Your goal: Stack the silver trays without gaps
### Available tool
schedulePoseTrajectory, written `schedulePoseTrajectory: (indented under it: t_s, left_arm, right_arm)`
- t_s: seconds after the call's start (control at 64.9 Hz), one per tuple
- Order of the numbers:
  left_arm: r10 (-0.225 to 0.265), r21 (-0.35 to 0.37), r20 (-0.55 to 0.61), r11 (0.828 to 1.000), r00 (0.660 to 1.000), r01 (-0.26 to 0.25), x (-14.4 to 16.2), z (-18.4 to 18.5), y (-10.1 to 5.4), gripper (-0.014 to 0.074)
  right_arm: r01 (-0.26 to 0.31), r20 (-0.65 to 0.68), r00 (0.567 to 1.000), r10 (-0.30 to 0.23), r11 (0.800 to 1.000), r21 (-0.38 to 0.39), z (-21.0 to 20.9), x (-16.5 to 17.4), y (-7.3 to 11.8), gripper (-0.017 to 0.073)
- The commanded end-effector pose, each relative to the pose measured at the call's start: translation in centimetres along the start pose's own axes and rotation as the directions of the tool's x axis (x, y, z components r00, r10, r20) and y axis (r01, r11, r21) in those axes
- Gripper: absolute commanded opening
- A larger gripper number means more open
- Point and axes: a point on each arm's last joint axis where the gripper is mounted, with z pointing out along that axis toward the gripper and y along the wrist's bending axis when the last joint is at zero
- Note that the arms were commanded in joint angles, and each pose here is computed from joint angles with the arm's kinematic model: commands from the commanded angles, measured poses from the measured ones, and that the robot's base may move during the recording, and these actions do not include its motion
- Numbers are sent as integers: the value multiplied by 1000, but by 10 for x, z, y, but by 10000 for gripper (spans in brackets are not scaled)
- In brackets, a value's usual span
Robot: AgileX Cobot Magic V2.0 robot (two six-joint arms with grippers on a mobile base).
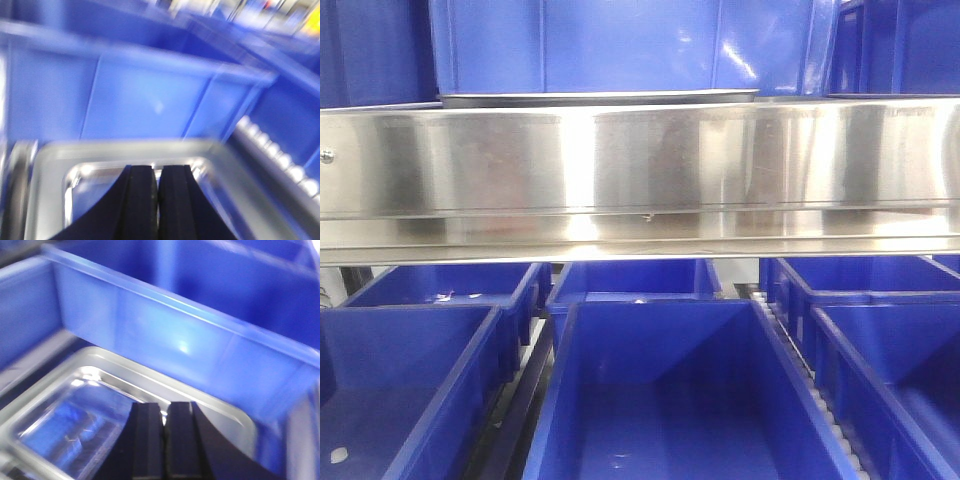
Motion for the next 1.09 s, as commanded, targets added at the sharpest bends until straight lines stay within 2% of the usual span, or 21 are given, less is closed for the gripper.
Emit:
schedulePoseTrajectory:
  t_s: [0.0, 0.139, 0.324, 0.493, 0.739, 0.924, 1.078]
  left_arm:
    - [31, 45, 81, 998, 996, -34, 3, -12, -2, 2]
    - [77, 75, 132, 993, 988, -87, 22, -27, 2, 2]
    - [125, 121, 210, 981, 970, -153, 45, -49, 6, 2]
    - [130, 135, 227, 977, 965, -163, 64, -66, 11, 2]
    - [125, 135, 268, 977, 955, -166, 77, -97, 17, 2]
    - [109, 147, 376, 973, 920, -176, 68, -128, 16, 2]
    - [103, 151, 415, 972, 904, -180, 65, -139, 16, 2]
  right_arm:
    - [33, 115, 993, -29, 999, -32, -14, 10, 0, -80]
    - [50, 163, 986, -39, 997, -65, -33, 45, -2, -80]
    - [62, 137, 989, -51, 995, -77, -55, 98, -7, -80]
    - [65, 181, 982, -48, 994, -92, -78, 133, -12, -80]
    - [22, 224, 975, -5, 997, -74, -117, 152, -24, -80]
    - [18, 370, 929, 19, 995, -96, -141, 146, -27, -80]
    - [26, 439, 898, 27, 993, -115, -145, 140, -25, -80]
